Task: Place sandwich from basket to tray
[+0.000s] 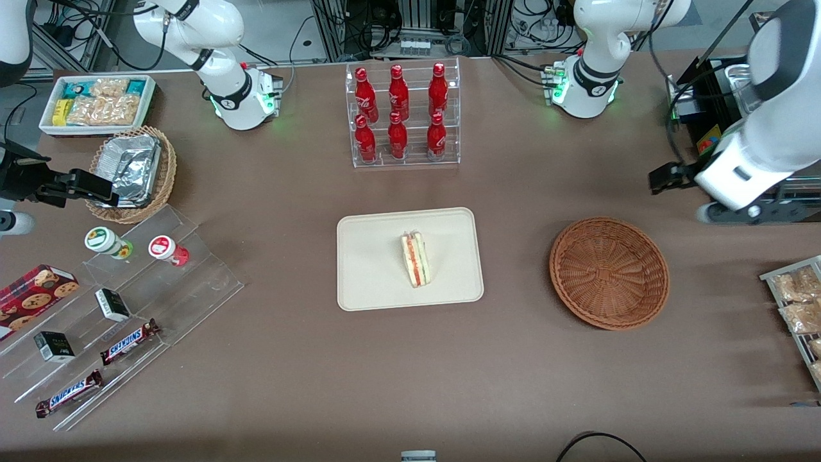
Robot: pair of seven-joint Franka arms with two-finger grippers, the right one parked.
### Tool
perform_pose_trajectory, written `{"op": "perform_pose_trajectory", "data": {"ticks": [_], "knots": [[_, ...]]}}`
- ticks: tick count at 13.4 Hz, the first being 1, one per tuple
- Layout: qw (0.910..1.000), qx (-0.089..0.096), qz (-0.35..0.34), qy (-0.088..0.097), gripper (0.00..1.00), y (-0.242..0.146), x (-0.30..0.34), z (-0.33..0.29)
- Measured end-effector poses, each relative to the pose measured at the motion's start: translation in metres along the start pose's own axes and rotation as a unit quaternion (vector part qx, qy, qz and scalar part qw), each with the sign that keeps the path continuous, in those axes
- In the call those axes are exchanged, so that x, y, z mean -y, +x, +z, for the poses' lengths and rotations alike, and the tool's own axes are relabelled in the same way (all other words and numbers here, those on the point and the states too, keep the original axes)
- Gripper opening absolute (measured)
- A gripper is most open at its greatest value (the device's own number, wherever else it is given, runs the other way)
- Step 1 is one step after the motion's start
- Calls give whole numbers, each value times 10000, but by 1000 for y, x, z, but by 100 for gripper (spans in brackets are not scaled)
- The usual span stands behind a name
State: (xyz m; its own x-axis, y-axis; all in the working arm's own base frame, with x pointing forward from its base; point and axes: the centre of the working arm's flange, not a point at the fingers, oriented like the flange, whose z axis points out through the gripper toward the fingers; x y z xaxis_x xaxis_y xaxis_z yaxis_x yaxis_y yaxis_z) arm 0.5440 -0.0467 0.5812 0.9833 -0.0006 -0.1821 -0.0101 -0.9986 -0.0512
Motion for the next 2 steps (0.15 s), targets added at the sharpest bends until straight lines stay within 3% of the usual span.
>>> {"op": "perform_pose_trajectory", "data": {"ticks": [2], "knots": [[9999, 43, -131, -13, 100, -13, 15, -18]]}}
